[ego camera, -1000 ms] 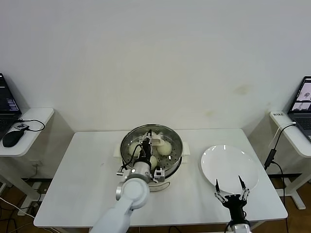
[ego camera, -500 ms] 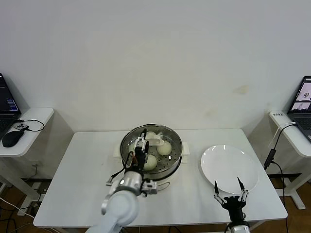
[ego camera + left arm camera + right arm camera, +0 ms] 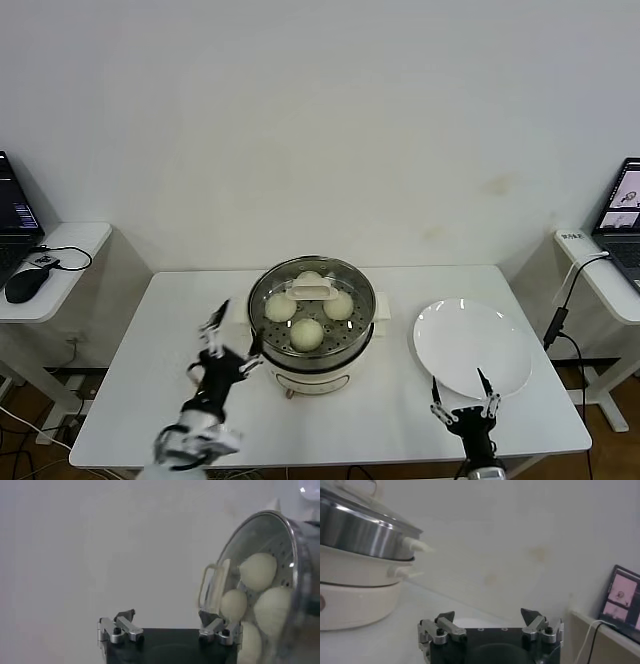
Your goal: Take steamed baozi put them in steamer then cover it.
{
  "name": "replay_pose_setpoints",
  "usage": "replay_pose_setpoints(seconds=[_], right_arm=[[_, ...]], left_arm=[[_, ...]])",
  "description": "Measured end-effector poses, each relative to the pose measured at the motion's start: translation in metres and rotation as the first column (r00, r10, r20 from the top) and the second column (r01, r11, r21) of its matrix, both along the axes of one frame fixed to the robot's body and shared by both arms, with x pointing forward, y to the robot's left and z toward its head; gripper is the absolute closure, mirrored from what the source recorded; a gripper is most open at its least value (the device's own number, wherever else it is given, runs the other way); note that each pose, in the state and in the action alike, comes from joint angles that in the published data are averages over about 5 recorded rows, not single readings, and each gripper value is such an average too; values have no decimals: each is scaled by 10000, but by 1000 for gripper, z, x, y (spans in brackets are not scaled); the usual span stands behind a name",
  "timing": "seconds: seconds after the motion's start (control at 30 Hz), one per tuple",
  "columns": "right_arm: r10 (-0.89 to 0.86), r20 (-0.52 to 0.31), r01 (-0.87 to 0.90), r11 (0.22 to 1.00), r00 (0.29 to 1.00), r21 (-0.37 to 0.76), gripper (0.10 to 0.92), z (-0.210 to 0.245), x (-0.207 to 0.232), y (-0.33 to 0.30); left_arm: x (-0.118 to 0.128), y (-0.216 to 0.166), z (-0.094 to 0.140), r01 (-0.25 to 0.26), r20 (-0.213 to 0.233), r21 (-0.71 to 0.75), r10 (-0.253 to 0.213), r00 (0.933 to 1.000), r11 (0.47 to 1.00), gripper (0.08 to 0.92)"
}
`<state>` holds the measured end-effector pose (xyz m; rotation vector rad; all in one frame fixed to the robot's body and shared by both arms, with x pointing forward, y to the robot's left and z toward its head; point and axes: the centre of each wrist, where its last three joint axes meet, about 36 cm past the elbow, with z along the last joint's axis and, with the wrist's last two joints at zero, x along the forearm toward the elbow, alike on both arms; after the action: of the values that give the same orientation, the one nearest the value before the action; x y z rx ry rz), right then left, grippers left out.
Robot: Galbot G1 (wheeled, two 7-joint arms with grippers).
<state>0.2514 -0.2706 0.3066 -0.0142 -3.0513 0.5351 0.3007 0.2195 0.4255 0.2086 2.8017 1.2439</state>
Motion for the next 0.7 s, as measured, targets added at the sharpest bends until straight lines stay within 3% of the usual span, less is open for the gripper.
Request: replay_pose_setpoints(seconds=[0.13, 0.3, 0.7], right_arm=[[142, -87, -140, 9998, 9999, 161, 199, 0, -5, -3], [257, -291, -245, 9988, 9992, 433, 200, 2, -14, -7], [485, -578, -424, 9938, 9971, 1025, 199, 2, -31, -3]], left_arm=[[-17, 22, -15, -383, -639, -2258, 244, 9977, 9734, 177], [-38, 39, -33, -1129, -1385, -4444, 563, 9888, 8887, 177], [-64, 74, -68, -2357, -2282, -6187, 1157, 9667, 7494, 177]])
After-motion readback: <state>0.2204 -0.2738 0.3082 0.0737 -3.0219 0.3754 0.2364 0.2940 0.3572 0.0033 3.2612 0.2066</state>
